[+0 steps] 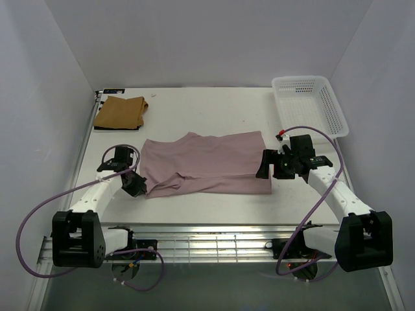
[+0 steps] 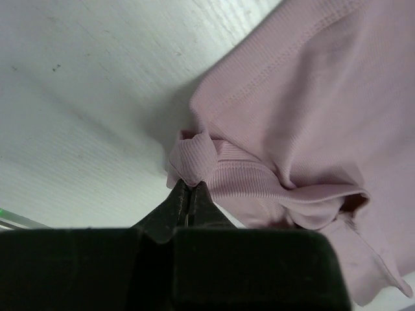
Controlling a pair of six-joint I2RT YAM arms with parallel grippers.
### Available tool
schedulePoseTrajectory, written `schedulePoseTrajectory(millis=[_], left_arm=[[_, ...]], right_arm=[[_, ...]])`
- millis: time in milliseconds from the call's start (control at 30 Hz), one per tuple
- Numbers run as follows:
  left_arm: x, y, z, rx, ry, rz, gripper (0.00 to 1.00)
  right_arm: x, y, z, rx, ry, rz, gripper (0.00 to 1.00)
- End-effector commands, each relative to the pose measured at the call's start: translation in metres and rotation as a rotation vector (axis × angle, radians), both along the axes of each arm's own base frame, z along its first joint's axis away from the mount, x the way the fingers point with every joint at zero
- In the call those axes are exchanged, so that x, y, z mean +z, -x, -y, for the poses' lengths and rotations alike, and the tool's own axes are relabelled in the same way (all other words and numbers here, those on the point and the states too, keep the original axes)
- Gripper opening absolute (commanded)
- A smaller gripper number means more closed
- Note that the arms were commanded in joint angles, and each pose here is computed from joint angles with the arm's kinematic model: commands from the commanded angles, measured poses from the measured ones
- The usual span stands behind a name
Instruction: Fold and stack the tank tops
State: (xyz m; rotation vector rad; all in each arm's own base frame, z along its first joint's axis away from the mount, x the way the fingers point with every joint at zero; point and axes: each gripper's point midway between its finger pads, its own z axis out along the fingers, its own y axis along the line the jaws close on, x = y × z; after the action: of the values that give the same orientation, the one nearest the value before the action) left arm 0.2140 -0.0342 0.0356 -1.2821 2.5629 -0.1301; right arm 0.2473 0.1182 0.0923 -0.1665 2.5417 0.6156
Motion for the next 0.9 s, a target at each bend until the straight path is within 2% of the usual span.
schedulePoseTrajectory(millis=[0,433,567,867], left_arm=[[0.029,-0.024,0.012,-0.045,0.066,0.118,0.0],[0.049,-0.07,0.023,-0.101,0.16,0.119,0.0],[0.054,-0.088,0.009,-0.053,0.168,0.145,0.0],[0.043,-0.111,0.01,-0.075,0.22,0.109,0.0]], right_arm=[[0.005,-0.002,0.002,0.01,0.018,0.013,0.9],[0.0,-0.004,0.008,-0.007,0.056,0.005,0.9],[-0.005,-0.006,0.011,-0.015,0.074,0.0,0.9],[-0.007,-0.008,0.009,-0.002,0.069,0.005,0.9]])
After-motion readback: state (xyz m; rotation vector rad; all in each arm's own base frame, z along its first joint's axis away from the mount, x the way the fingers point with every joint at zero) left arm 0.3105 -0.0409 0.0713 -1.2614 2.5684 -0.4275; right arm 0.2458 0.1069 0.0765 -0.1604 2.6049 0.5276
